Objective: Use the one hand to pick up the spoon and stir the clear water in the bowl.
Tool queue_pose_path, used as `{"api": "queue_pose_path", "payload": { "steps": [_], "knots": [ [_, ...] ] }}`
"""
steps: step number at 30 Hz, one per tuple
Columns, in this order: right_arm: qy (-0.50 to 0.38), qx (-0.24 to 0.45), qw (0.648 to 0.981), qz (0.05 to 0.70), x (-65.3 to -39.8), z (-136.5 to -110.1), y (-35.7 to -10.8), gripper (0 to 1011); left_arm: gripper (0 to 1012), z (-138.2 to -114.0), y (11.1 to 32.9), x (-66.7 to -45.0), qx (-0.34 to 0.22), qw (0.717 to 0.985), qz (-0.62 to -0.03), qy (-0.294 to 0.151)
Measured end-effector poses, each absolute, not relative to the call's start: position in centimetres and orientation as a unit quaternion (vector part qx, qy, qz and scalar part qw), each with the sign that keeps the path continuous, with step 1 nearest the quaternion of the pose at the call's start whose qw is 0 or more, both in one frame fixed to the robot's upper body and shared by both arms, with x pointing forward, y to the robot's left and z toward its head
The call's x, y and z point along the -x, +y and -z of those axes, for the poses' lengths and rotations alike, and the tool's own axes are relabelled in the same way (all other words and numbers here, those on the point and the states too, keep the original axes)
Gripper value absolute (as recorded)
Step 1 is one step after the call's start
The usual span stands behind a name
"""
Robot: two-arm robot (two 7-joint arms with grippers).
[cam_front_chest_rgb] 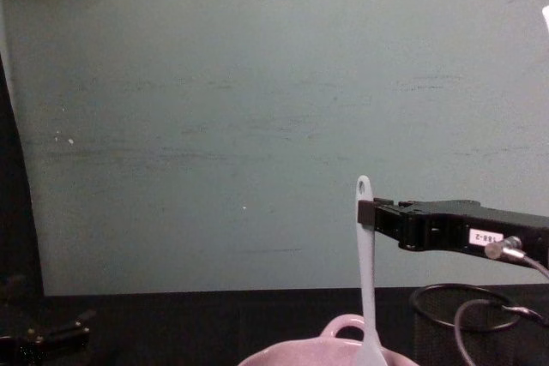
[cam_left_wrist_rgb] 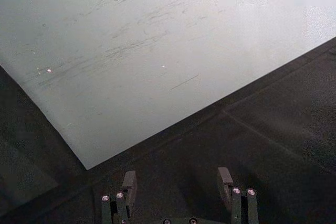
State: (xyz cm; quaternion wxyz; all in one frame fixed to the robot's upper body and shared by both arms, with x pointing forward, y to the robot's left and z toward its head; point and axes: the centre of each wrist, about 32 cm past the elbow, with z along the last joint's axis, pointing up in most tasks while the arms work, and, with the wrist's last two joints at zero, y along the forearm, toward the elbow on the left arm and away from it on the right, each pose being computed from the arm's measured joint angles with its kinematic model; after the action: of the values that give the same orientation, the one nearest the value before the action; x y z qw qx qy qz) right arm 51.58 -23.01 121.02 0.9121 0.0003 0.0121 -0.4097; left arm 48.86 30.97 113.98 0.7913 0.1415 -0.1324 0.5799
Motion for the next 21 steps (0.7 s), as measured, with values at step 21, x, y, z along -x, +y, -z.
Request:
{"api": "queue_pose_path", "payload": {
  "steps": [21],
  "knots": [
    [0.003,0.021,0.947,0.319,-49.8,-121.9,-18.3,111,1011,-114.0,31.0,-48.9,-0.141,0.791,-0.580,-0.132]
  ]
}}
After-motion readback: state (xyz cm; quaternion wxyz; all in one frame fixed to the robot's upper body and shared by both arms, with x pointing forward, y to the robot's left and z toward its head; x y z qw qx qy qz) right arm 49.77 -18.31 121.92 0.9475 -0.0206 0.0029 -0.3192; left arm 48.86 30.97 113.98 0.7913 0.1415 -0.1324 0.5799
